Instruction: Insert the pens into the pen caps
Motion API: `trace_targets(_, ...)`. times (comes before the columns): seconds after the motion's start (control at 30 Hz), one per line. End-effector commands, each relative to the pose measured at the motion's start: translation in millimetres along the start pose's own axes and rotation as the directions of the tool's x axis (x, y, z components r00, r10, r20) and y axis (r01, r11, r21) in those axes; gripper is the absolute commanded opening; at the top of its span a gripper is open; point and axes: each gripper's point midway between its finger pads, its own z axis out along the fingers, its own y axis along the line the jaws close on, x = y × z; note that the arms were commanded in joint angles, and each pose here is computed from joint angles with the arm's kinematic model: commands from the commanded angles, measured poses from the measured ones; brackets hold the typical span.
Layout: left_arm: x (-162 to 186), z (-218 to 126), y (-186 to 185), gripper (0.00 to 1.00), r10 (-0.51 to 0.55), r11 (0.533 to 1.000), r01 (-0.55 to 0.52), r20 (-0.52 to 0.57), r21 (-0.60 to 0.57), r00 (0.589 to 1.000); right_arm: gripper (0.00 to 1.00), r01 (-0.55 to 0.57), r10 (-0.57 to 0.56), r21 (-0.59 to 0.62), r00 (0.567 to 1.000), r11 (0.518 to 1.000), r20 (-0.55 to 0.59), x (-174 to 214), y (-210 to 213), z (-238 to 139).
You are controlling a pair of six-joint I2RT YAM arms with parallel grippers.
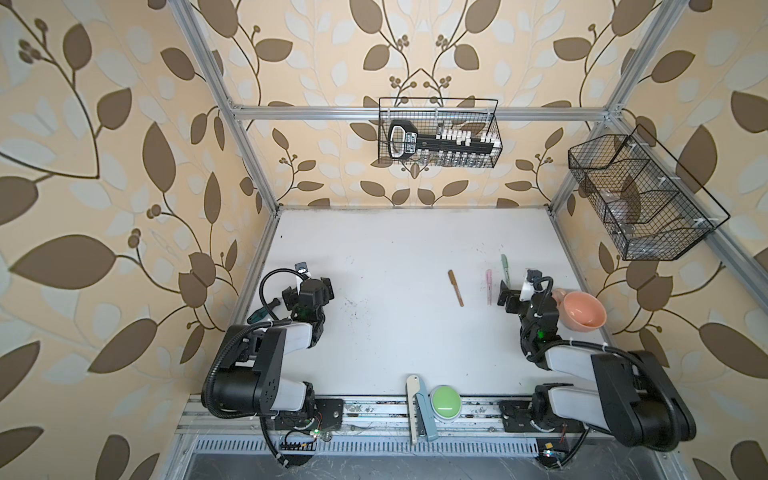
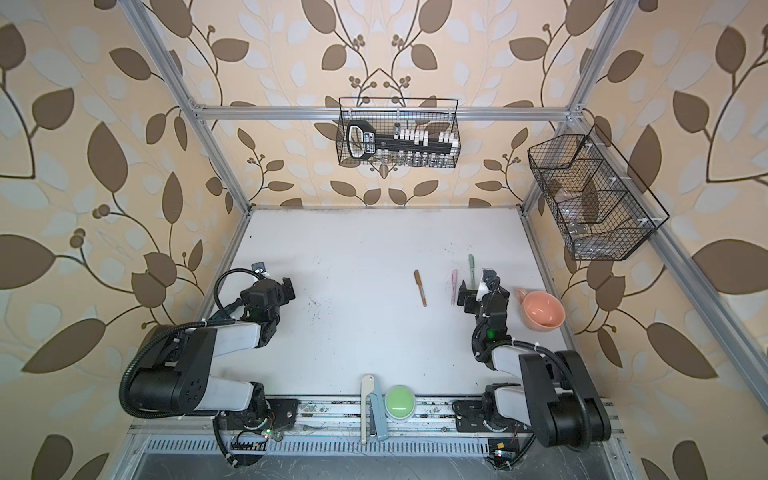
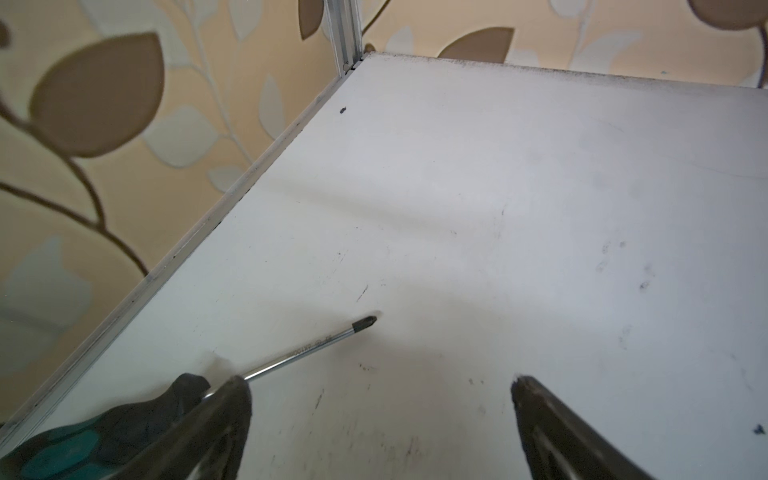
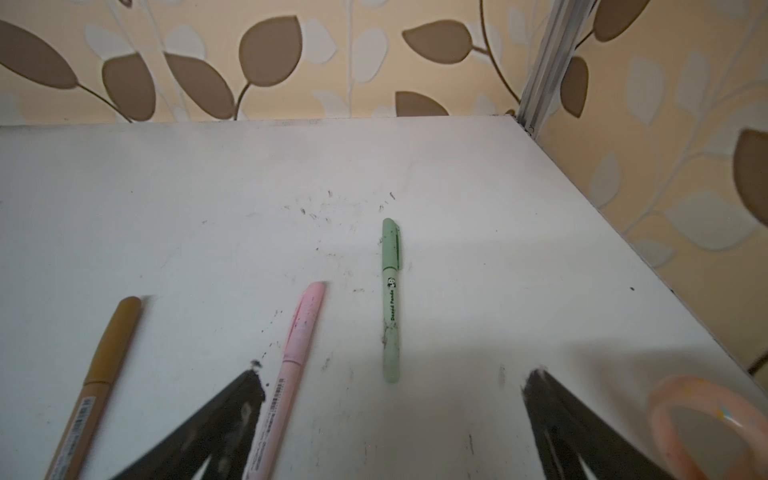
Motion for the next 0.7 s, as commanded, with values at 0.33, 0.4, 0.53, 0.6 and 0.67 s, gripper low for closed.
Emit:
trace_targets(0.33,-17.1,12.2,-3.2,0.99,-0.042,0.999,0.042,0.055,0.005,0.998,1.00,-0.001,0.008,-0.063,0.995,0.998,0.098,-30.3,4.4,6.5)
trace_targets(0.4,-17.9,11.8,-2.9,0.99,-0.044,0.999,0.044,0.058,0.005,0.997,1.00,0.000,0.007,-0.063,0.995,0.998,0.097,-29.8,4.4,6.8)
trace_targets(0.53,-17.7,11.6,-2.7,0.99,-0.043,0.999,0.043,0.058,0.005,0.997,1.00,0.000,0.006,-0.063,0.995,0.998,0.097,-30.0,4.7,6.7)
trace_targets(0.6,-17.4,11.6,-3.0,0.99,-0.042,0.999,0.042,0.057,0.005,0.997,1.00,0.000,0.006,-0.063,0.995,0.998,0.097,-29.5,4.4,6.0)
trace_targets(0.67,-18.0,11.7,-2.7,0.99,-0.044,0.999,0.044,0.058,0.005,0.997,1.00,-0.002,0.008,-0.065,0.995,0.998,0.098,-30.0,4.4,6.3)
